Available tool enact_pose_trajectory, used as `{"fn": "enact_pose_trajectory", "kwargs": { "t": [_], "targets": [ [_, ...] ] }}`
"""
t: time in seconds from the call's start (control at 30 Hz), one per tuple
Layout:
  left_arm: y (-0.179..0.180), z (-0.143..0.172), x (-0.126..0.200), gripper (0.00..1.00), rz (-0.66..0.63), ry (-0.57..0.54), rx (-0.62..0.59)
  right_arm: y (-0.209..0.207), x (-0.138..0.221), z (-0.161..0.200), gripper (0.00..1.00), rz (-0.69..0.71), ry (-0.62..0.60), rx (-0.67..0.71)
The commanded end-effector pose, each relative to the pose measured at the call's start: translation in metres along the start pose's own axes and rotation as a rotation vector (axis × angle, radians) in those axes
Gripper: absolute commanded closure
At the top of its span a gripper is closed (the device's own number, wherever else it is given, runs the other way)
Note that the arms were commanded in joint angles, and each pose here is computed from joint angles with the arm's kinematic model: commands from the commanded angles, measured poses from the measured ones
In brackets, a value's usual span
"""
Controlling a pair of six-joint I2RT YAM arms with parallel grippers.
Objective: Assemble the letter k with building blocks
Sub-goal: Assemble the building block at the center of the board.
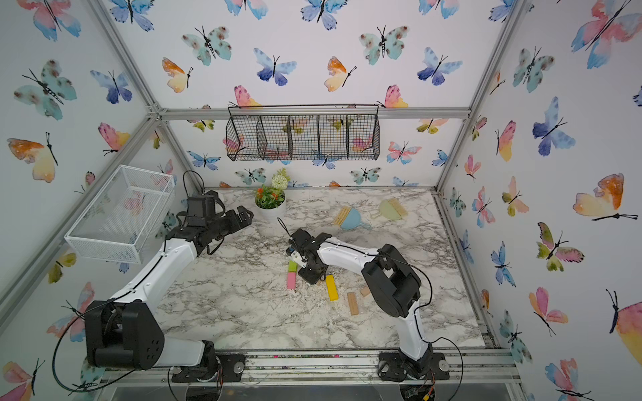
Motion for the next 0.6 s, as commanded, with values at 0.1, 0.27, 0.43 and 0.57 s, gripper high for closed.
{"fn": "enact_pose_trajectory", "kwargs": {
  "t": [0.1,0.27,0.43,0.57],
  "targets": [
    [-0.002,-0.003,0.001,0.00,0.004,0.001,-0.006,0.004,-0.009,-0.003,0.98,-0.011,0.040,0.002],
    [-0.003,-0.003,0.002,0.00,0.006,0.002,-0.012,0.005,-0.014,-0.004,0.98,-0.022,0.054,0.000],
    [-0.002,-0.004,0.002,0.00,0.005,0.000,-0.011,0.006,-0.020,-0.004,0.98,-0.029,0.072,-0.004],
    [-0.002,-0.003,0.001,0.00,0.004,0.002,-0.011,0.007,-0.023,-0.004,0.98,-0.039,0.081,-0.008]
  ]
}}
Point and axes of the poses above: each gripper's point midway between its finger pads, its own x axis back along the fingers, its own y axis along the line the jaws close on, z = x × y, the point moved 6 cm from there along x, back along the fingers, and after that the axes turned 9 degrees about x, right-handed, at the moved point
